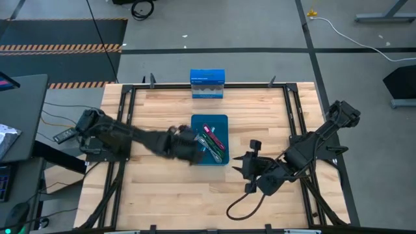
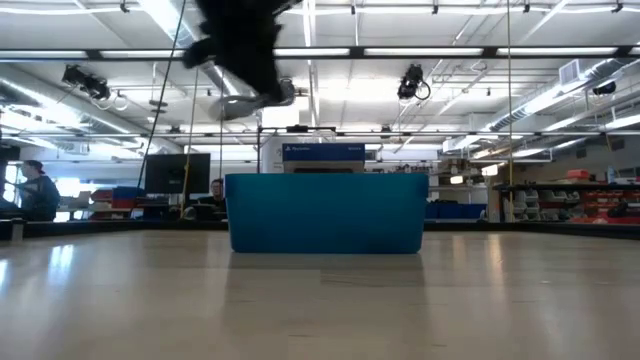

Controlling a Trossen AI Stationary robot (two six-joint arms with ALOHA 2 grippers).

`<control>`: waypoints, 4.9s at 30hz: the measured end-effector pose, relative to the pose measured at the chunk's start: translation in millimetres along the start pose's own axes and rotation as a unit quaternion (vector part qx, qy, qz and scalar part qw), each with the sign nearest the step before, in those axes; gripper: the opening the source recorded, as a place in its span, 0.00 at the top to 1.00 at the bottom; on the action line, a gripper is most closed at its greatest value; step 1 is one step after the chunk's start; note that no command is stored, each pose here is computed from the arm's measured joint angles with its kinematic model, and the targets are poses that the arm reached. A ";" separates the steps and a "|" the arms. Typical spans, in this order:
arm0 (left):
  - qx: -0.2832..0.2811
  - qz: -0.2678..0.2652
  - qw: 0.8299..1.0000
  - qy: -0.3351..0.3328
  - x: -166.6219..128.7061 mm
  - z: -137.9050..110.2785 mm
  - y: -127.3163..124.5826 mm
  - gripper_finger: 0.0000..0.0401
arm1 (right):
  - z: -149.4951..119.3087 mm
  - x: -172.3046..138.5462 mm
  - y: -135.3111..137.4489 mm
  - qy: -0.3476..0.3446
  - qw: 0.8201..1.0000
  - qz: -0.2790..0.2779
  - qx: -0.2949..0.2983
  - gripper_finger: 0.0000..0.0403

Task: Pick and place USB-C Cables
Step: Put the light blue charger cable into the blue bin, then adjust the blue bin

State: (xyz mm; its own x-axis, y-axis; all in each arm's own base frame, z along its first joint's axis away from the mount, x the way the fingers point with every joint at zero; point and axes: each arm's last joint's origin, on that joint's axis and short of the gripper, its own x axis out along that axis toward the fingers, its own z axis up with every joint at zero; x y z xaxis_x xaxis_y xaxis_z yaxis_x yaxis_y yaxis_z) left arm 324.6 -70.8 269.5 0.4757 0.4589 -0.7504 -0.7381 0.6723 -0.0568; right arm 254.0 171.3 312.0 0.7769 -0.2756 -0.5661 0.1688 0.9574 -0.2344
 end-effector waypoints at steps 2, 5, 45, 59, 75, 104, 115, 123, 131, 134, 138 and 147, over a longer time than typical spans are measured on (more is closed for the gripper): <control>-0.003 -0.029 0.999 -0.017 5.9 17.8 -0.6 0.94 | -4.0 -0.1 -2.0 0.016 1.000 -0.008 -0.001 0.65; -0.018 -0.056 0.998 -0.006 18.2 33.5 6.1 0.94 | -11.0 -0.6 -5.7 0.045 0.999 -0.024 0.001 0.65; -0.183 -0.123 0.974 -0.043 162.4 33.3 15.8 0.76 | -22.3 -3.4 -11.6 0.084 0.995 -0.055 0.020 0.65; -0.114 -0.193 0.970 -0.090 130.3 55.5 12.7 0.56 | -22.6 -3.5 -11.8 0.085 0.995 -0.056 0.018 0.65; 0.048 -0.188 0.976 -0.104 20.1 13.4 -16.9 0.62 | -52.6 16.8 -15.4 0.107 0.989 -0.099 -0.011 0.65; 0.158 -0.241 0.951 -0.113 -4.6 -67.5 -73.0 0.82 | -55.0 66.3 -13.4 0.158 0.986 0.011 0.060 0.65; 0.156 -0.285 0.939 -0.109 10.1 -44.7 -70.7 0.91 | -53.1 65.8 -11.4 0.148 0.988 0.027 0.023 0.65; 0.169 -0.294 0.931 -0.134 7.7 -41.3 -73.2 0.98 | -54.1 62.2 -6.5 0.144 0.989 0.037 -0.003 0.65; 0.173 -0.316 0.926 -0.115 2.2 -39.9 -70.6 0.98 | -53.8 59.6 -6.5 0.156 0.986 0.064 0.008 0.65; 0.184 -0.281 0.939 -0.073 6.9 -47.1 -63.7 0.98 | -54.2 59.2 -5.4 0.166 0.983 0.082 0.017 0.65; 0.196 -0.244 0.949 -0.040 13.5 -52.8 -56.8 0.97 | -51.5 60.8 -2.6 0.152 0.983 0.101 0.003 0.65; 0.219 -0.375 0.892 -0.123 -2.1 -37.1 -75.1 0.97 | -51.3 60.6 -1.5 0.155 0.981 0.117 0.000 0.65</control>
State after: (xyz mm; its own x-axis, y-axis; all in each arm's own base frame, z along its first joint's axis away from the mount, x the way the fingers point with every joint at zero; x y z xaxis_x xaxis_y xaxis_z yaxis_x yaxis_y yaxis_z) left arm 361.2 -143.8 250.9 0.8877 -0.1388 -0.4389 0.0648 0.9816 -0.1794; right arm 269.7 148.8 237.6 0.5718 -0.0620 -0.8181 0.0080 0.9975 -0.0700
